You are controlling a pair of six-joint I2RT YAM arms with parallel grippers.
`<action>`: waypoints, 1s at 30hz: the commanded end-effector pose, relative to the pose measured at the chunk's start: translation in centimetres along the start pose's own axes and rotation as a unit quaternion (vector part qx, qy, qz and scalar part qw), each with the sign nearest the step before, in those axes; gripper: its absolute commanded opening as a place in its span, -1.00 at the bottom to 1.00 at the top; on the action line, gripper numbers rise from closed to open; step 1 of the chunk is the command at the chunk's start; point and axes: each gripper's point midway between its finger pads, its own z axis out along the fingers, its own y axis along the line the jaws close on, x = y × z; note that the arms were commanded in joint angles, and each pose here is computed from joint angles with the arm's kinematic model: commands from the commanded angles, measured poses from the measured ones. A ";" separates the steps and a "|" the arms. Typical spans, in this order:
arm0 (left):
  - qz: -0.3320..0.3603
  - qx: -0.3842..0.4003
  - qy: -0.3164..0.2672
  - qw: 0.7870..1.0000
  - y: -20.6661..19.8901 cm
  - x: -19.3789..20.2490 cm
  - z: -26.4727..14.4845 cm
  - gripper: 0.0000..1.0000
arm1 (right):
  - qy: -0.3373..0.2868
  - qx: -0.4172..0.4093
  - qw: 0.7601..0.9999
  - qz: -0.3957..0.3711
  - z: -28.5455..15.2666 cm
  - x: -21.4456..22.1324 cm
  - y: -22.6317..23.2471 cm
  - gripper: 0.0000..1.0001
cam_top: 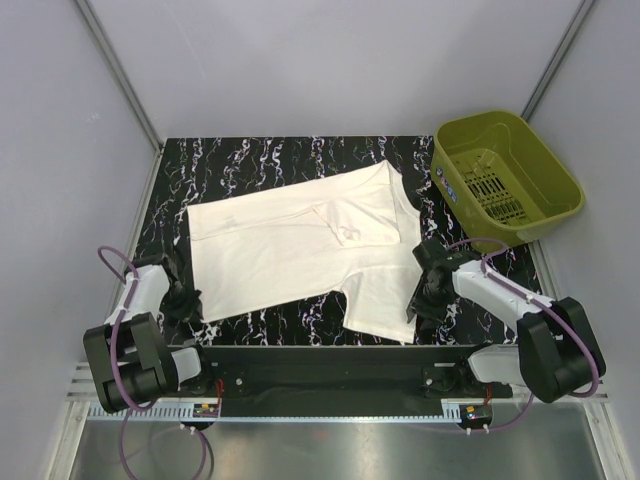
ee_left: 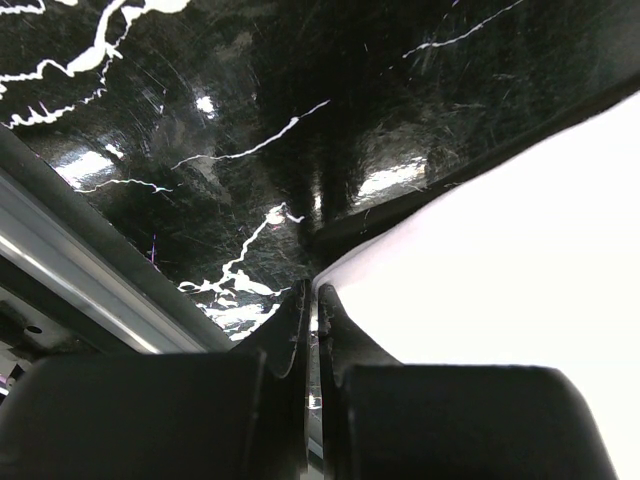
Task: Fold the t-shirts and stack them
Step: Fold the tshirt
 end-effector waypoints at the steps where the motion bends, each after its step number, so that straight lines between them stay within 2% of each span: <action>1: -0.003 0.013 -0.027 1.000 -0.6 -1.3 -0.7 -1.00 | -0.032 -0.008 0.999 0.007 0.2 -1.9 1.1 -0.14; 4: -0.002 0.014 -0.028 1.000 -0.6 -1.3 -0.7 -1.00 | -0.069 -0.001 0.998 0.008 -0.2 -3.8 1.7 -0.08; 6: -0.003 0.014 -0.029 0.999 -0.5 -1.2 -0.7 -1.00 | -0.064 -0.002 0.998 0.007 0.3 -4.0 2.1 0.00; 9: -0.004 0.016 -0.030 0.999 -0.5 -1.3 -0.8 -1.00 | -0.061 0.008 0.998 0.009 1.2 -4.3 2.1 0.01; 18: -0.005 0.017 -0.034 0.999 -0.7 -1.5 -1.0 -1.00 | -0.078 0.026 0.995 0.050 2.7 -5.3 1.6 -0.10; 26: -0.005 0.016 -0.040 0.999 -0.6 -1.7 -1.0 -1.00 | -0.108 0.041 0.990 0.086 2.9 -6.2 0.6 -0.36; 27: -0.005 0.016 -0.040 0.999 -0.6 -1.7 -1.0 -1.00 | -0.108 0.040 0.990 0.084 3.0 -6.2 0.7 -0.50; 29: -0.005 0.014 -0.040 0.999 -0.5 -1.6 -1.0 -1.00 | -0.105 0.038 0.990 0.081 2.8 -6.2 0.6 -0.60; 30: -0.007 0.013 -0.043 0.999 -0.5 -1.7 -1.0 -1.00 | -0.101 0.036 0.991 0.077 2.8 -5.9 0.6 -0.74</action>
